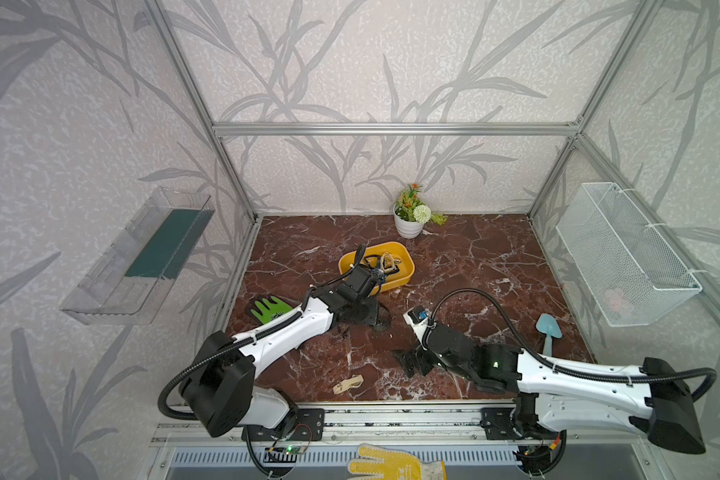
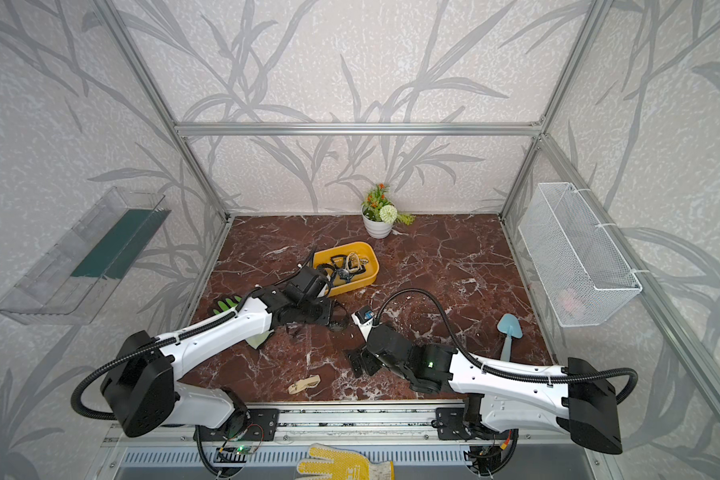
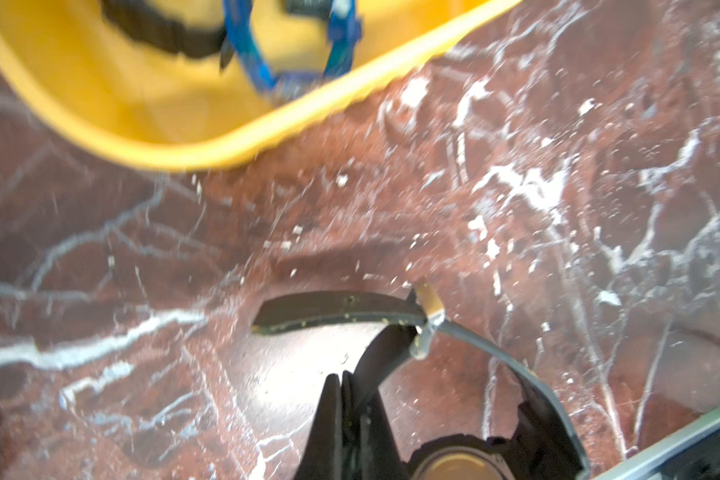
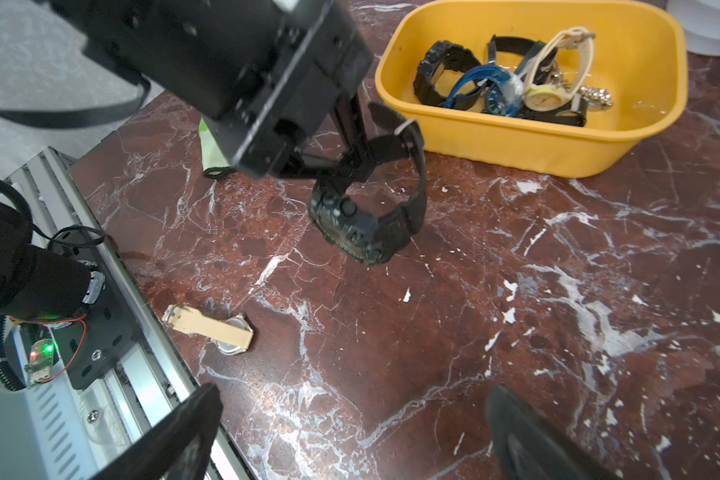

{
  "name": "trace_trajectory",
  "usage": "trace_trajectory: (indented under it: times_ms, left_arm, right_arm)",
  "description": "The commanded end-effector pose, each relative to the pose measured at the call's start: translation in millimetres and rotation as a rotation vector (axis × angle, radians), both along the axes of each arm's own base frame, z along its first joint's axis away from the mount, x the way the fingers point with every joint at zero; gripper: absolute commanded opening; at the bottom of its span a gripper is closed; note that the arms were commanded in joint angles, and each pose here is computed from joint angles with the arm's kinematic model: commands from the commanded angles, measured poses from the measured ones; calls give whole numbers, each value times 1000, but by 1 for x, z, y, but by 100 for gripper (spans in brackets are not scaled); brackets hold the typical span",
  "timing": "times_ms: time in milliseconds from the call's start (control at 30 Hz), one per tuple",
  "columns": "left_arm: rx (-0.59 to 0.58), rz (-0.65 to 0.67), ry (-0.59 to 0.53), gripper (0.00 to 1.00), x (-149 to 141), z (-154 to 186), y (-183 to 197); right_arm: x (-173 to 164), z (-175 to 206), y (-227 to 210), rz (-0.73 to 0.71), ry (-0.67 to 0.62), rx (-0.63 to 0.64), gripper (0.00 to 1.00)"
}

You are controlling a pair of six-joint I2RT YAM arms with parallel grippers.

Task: Put the watch into the storage box
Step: Pick up the watch at the center of the board, then place the watch in the storage box.

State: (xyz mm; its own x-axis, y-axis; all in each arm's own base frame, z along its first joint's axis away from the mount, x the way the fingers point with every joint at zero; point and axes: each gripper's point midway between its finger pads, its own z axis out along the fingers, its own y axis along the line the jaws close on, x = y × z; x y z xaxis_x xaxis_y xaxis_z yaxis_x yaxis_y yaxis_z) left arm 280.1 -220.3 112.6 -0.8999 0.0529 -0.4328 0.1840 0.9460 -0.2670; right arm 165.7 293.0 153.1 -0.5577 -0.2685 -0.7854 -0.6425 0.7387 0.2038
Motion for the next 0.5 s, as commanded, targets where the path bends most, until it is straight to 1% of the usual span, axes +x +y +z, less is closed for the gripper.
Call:
trace_trajectory:
  times_ms: [0, 133, 200, 333, 467]
  left_arm:
    - [27, -26, -46, 0, 26, 13, -5]
    - [12, -42, -95, 0, 64, 29, -15]
    - [3, -44, -96, 0, 84, 30, -19]
    - [-7, -70, -96, 0, 119, 27, -35]
    - [24, -74, -78, 0, 147, 14, -43]
  right_arm:
    - [5, -4, -17, -59, 4, -18, 99]
    - [7, -3, -26, -86, 1, -15, 99]
    - [8, -2, -28, -96, 0, -11, 99]
    - [10, 1, -30, -109, -1, -8, 100]
    - [12, 2, -34, -130, 1, -6, 99]
